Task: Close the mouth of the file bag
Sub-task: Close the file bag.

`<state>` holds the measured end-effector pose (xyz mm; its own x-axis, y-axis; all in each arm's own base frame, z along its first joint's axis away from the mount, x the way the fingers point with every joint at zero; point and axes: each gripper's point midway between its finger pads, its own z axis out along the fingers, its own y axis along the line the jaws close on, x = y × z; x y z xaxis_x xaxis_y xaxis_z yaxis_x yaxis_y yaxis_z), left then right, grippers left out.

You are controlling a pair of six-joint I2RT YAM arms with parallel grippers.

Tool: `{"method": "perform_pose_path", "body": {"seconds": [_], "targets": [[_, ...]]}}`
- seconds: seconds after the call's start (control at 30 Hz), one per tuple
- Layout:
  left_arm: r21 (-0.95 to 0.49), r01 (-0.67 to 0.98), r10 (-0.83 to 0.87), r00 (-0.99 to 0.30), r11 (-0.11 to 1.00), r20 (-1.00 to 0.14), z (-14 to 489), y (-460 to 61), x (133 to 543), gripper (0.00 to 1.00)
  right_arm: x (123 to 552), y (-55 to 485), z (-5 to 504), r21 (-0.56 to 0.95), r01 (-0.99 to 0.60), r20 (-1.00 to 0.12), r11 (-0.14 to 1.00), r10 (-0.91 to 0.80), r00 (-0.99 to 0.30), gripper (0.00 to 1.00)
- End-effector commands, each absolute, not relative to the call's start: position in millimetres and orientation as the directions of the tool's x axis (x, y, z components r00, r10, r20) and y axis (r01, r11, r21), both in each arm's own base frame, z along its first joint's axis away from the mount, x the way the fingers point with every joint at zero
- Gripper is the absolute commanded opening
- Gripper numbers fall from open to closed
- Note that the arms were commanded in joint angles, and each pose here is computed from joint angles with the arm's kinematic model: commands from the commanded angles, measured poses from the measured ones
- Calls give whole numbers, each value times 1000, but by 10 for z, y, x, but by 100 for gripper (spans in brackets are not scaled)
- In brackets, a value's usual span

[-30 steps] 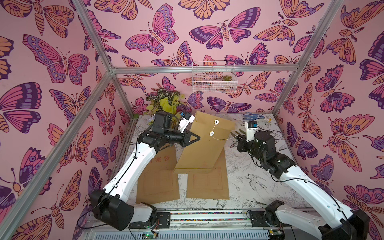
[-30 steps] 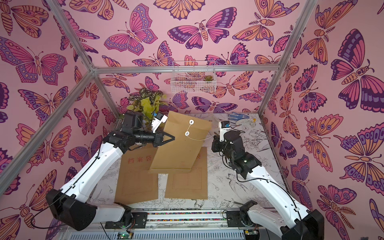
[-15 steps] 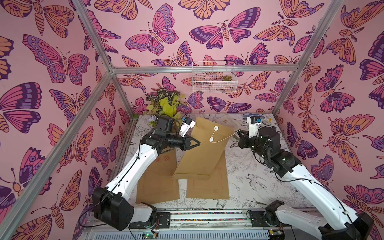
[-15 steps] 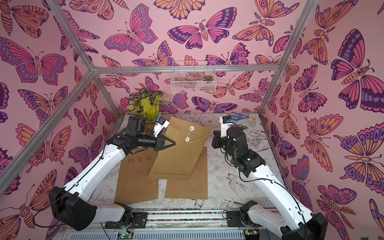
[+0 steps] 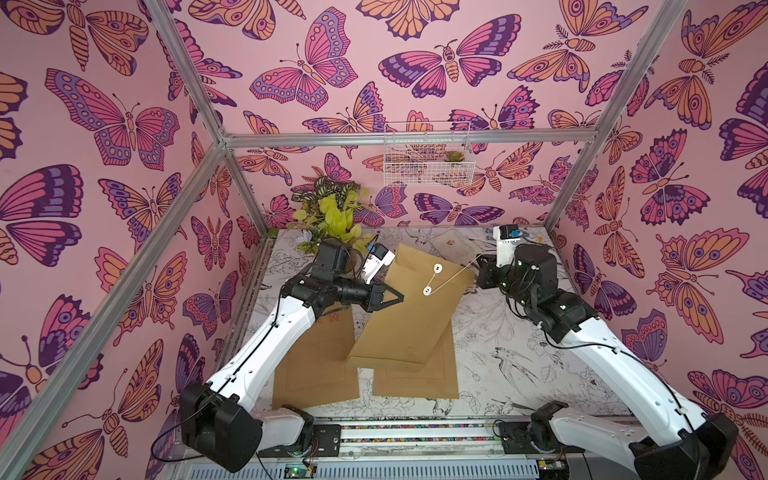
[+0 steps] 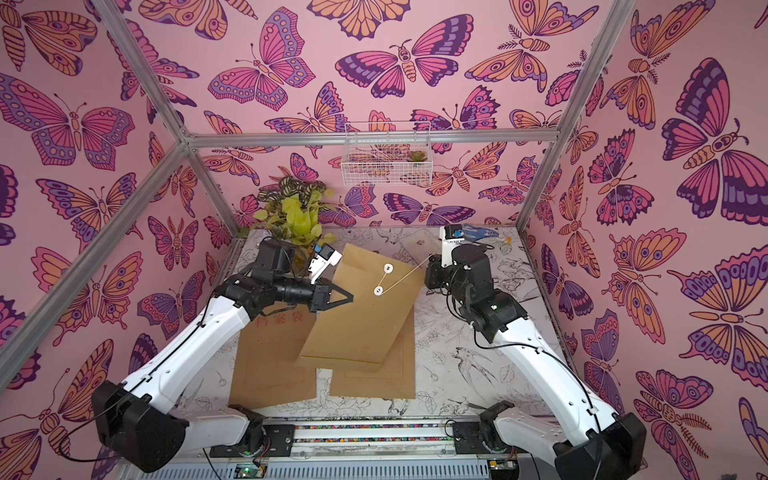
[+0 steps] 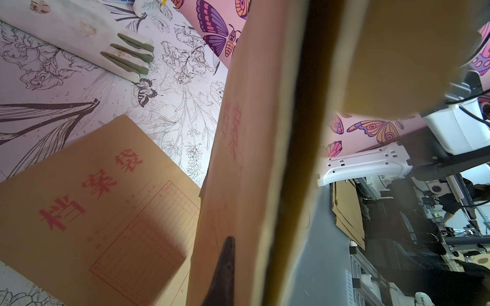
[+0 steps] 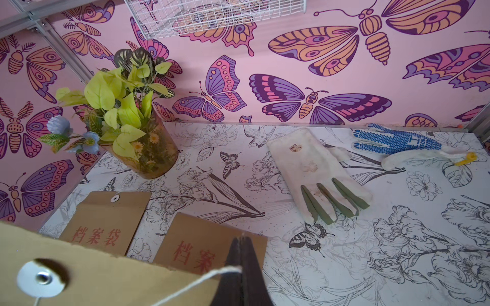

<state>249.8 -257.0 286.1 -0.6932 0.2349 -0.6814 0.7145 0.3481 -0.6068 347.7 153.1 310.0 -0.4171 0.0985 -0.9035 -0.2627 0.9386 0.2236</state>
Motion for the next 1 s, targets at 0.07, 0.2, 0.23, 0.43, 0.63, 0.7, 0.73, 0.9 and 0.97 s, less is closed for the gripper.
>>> {"method": "perform_pose_path", "body": {"seconds": [0.07, 0.2, 0.23, 0.43, 0.63, 0.7, 0.73, 0.9, 0.97], "targets": [[-600, 734, 229, -673, 317, -703, 2944, -2588, 2437, 0, 3532, 1500, 3245, 229, -268, -915, 936, 113, -388, 0], [-605, 738, 217, -670, 298, -710, 3015, -2611, 2439, 0, 3556, 1494, 3203, 230, -263, -912, 937, 113, -395, 0], [-606, 738, 213, -670, 297, -711, 3030, -2614, 2446, 0, 3571, 1482, 3188, 231, -259, -910, 938, 114, -398, 0], [-622, 733, 190, -676, 276, -712, 3093, -2641, 2459, 0, 3654, 1391, 3017, 263, -227, -894, 938, 149, -422, 0], [-653, 713, 184, -699, 256, -691, 3070, -2657, 2432, 0, 3713, 1368, 3009, 268, -224, -893, 937, 155, -422, 0], [-660, 705, 171, -706, 259, -687, 3090, -2664, 2455, 0, 3719, 1367, 2984, 267, -223, -892, 937, 153, -426, 0], [-664, 702, 160, -709, 257, -687, 3111, -2670, 2472, 0, 3723, 1369, 2965, 268, -221, -890, 938, 153, -429, 0], [-678, 699, 160, -713, 226, -682, 3130, -2704, 2462, 0, 3757, 1358, 2966, 267, -217, -890, 939, 153, -430, 0], [-685, 694, 168, -719, 220, -674, 3083, -2708, 2451, 0, 3769, 1360, 2992, 259, -218, -890, 941, 145, -431, 0]]}}
